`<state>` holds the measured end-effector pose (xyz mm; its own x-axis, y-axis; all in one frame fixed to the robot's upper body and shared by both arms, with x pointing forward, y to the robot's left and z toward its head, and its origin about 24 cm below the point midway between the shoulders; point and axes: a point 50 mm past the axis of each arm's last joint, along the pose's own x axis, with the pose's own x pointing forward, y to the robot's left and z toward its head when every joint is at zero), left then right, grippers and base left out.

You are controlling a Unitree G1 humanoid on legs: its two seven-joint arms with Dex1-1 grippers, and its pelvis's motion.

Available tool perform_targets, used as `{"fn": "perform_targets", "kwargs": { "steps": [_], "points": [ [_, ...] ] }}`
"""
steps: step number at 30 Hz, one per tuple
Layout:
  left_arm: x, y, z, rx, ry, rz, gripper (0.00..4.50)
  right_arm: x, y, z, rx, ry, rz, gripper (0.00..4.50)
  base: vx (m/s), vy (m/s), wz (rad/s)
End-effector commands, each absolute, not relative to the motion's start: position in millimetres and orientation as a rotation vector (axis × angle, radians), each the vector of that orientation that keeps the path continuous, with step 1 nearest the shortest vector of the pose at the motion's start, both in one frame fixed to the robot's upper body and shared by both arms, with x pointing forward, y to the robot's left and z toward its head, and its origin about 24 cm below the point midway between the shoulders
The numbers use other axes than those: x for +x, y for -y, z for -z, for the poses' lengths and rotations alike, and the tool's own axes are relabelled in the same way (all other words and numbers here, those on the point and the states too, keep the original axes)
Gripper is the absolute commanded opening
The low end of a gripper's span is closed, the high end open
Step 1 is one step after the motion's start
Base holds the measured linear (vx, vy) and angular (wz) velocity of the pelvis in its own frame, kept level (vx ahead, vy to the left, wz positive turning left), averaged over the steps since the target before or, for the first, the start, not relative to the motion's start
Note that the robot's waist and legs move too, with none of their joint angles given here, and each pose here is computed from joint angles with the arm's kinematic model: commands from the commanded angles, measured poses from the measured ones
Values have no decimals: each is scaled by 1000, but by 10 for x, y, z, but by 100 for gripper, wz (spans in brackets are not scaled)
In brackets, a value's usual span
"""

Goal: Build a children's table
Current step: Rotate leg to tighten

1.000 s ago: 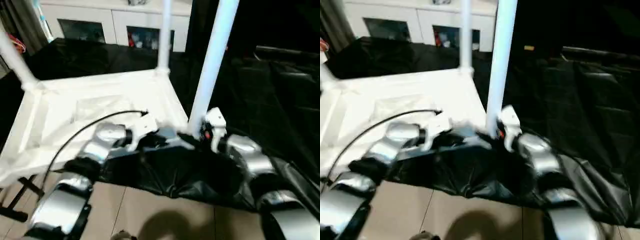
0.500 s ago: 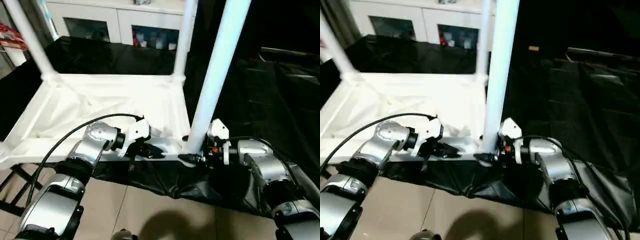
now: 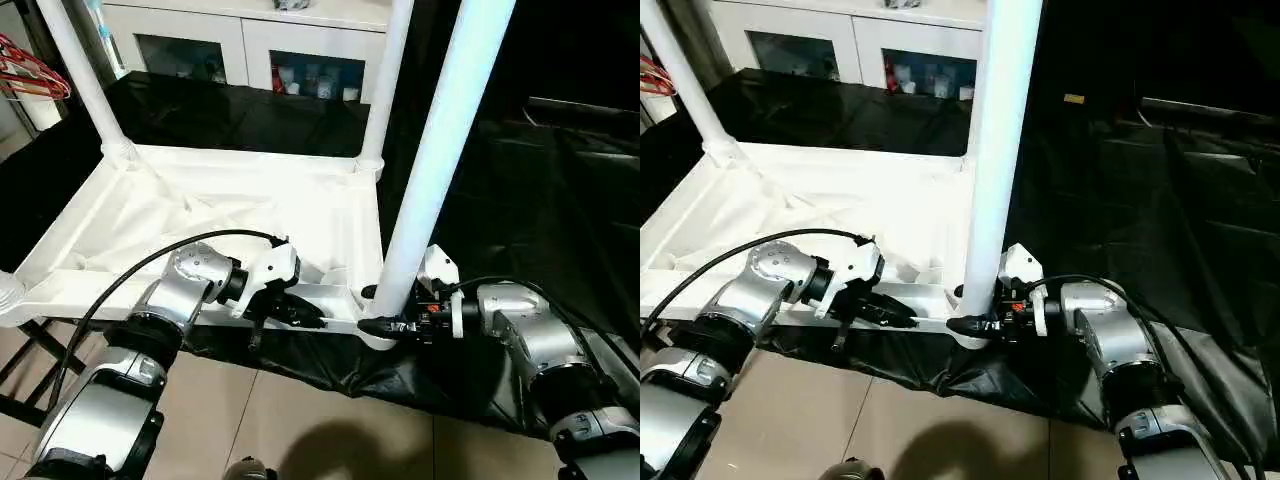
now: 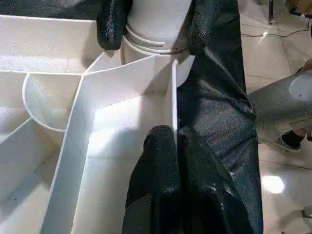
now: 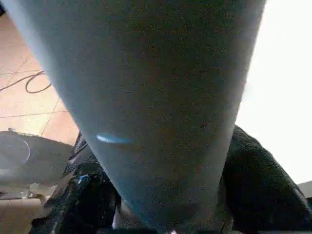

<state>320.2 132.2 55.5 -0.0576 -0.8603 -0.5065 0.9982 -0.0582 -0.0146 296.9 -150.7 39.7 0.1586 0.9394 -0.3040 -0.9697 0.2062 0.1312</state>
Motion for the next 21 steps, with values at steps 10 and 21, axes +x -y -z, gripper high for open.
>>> {"fn": "perform_targets", "kwargs": {
  "steps": [10, 21],
  "points": [
    [3389, -997, -625, 505, -304, 1383, 0, 3105, 1246, -224, -16, -288, -1039, 251, 0, 0, 0],
    [3490, -509, -603, 441, -235, 1132, 0, 3388, 879, -86, 53, -339, -446, 250, 0, 0, 0]
  ]
}}
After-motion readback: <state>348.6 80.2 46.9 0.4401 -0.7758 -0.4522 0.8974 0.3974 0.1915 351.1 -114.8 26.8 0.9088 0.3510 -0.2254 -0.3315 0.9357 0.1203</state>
